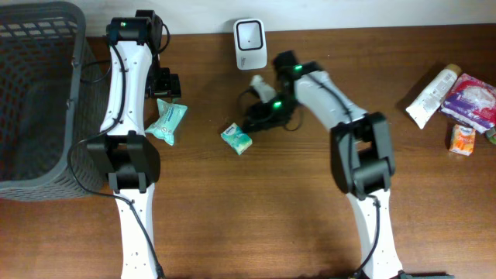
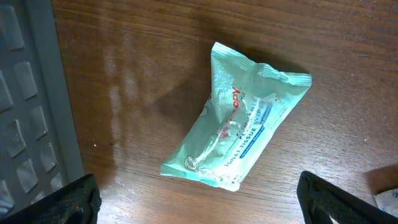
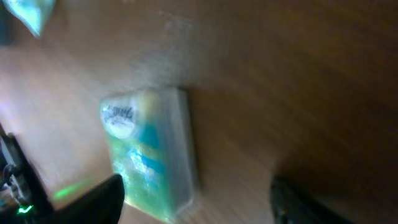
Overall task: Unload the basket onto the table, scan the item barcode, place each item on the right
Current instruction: 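Reach the right gripper to the small green tissue pack and grasp it, then raise the small green tissue pack up to the white scanner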
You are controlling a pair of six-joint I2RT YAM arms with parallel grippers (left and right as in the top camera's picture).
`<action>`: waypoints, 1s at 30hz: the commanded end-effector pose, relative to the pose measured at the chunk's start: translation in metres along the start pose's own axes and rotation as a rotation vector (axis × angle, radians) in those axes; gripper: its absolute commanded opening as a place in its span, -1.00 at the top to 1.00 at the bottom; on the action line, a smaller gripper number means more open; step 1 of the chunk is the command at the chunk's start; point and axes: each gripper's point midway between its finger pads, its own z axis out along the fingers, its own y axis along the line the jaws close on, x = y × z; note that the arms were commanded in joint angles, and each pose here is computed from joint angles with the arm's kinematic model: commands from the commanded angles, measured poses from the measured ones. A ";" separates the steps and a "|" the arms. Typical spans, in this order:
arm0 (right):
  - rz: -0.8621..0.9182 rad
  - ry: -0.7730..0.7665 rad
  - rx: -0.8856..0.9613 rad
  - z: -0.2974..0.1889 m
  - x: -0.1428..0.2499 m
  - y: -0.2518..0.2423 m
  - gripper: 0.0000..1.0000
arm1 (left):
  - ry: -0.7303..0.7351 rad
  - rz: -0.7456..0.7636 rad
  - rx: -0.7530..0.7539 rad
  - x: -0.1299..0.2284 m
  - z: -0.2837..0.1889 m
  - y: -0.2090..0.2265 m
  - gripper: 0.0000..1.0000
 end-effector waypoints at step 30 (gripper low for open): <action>-0.021 0.080 0.187 0.009 0.004 0.013 -0.16 | 0.016 -0.015 -0.017 0.000 0.008 0.005 -0.99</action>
